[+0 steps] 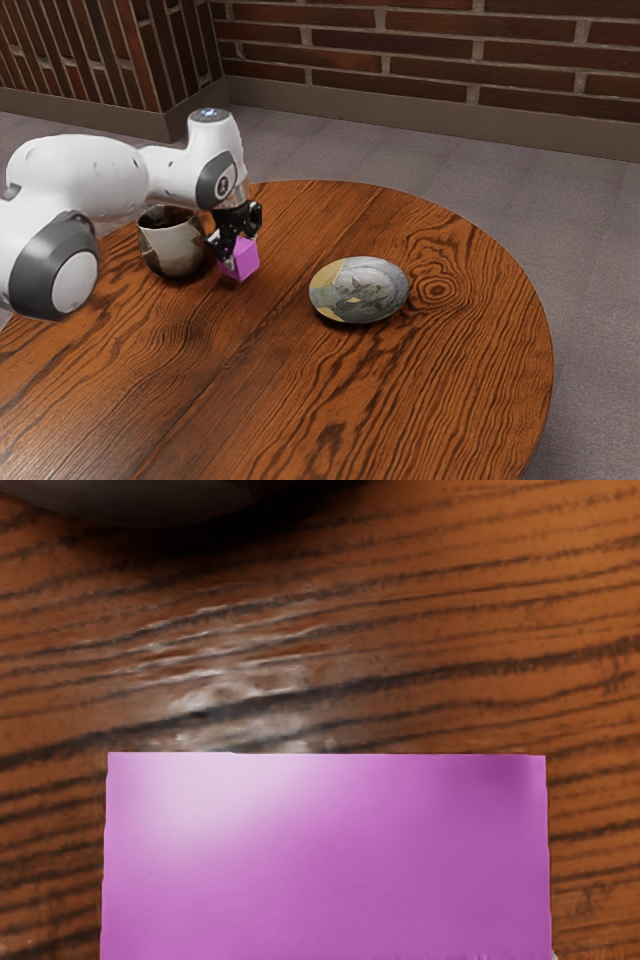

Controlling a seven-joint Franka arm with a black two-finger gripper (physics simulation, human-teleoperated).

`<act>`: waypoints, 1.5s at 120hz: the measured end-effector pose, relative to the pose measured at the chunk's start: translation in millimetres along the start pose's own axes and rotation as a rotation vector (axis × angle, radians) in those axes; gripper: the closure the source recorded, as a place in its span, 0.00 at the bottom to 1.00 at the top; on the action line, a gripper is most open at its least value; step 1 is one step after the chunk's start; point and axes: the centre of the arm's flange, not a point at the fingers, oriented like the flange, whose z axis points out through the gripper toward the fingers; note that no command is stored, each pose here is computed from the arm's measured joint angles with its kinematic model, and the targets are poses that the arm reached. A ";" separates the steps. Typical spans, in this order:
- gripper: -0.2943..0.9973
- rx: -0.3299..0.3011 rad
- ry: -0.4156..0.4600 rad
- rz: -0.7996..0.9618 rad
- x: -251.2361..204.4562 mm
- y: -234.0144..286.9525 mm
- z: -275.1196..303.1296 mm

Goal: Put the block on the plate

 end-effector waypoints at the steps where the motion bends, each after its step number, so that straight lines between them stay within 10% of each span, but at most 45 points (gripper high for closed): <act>1: 0.48 -0.004 -0.001 0.003 -2.1 0.7 -3.4; 67: 0.50 -0.060 -0.076 0.271 -208.1 18.1 -67.8; 158: 0.26 -0.160 -0.080 0.233 -244.9 14.3 -131.2; 180: 0.24 -0.184 -0.026 0.301 -157.6 -5.0 -213.6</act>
